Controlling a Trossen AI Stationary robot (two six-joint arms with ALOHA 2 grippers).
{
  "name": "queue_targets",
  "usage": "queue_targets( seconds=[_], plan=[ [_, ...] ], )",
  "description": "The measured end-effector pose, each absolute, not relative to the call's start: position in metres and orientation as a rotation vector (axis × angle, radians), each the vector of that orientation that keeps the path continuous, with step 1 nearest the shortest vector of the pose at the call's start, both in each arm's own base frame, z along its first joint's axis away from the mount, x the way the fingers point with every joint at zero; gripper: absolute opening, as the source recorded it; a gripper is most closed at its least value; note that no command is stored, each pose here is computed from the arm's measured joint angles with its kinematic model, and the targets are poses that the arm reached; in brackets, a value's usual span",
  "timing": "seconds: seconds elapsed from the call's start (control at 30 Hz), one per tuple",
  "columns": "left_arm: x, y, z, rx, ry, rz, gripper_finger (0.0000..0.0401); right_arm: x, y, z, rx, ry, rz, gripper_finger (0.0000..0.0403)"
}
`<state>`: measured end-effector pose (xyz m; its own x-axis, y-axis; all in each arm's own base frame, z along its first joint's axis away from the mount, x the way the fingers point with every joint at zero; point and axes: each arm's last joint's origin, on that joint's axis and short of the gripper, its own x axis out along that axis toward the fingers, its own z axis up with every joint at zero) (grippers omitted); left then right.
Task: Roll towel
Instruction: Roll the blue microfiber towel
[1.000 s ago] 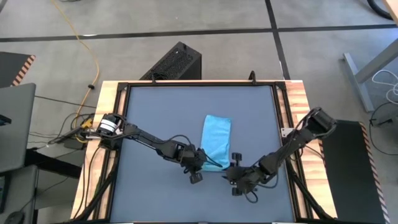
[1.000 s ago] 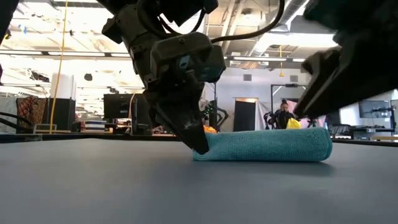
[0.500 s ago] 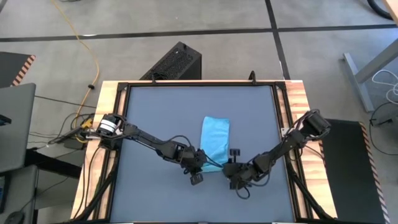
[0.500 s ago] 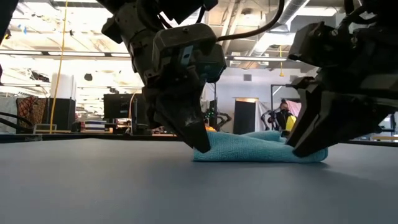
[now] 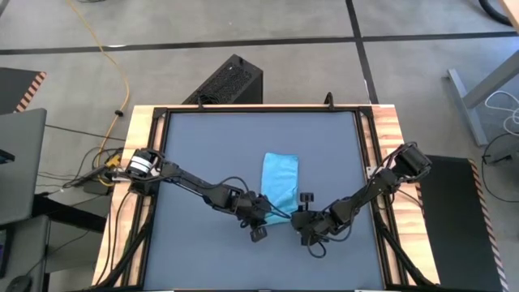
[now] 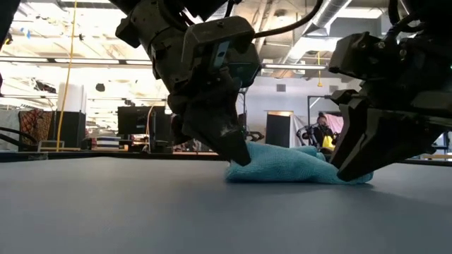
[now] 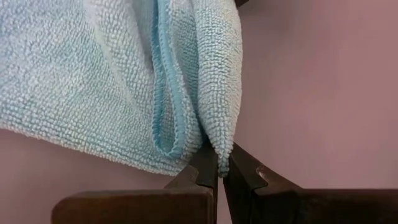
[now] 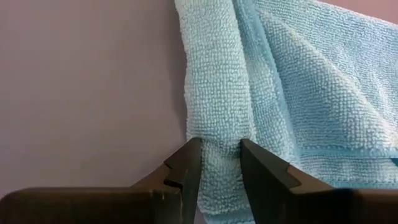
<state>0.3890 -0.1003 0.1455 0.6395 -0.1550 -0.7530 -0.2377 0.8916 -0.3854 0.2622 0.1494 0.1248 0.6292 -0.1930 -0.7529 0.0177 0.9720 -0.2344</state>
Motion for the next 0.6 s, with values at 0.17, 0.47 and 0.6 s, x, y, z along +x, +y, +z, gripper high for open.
queue_targets(
  seconds=[0.17,0.47,0.6],
  plan=[
    [0.3907,-0.101,0.1472,-0.488,0.861,0.041,0.0,0.2566,0.1458,0.1186,-0.194,0.896,-0.141,0.0139],
    [0.3888,-0.1005,0.1454,-0.479,0.887,0.051,0.0,0.2552,0.1445,0.1171,-0.188,0.902,-0.151,0.0139],
    [0.3853,-0.0993,0.1426,-0.41,0.906,0.113,0.0,0.2553,0.1445,0.1169,-0.187,0.901,-0.151,0.0139]
  ],
)
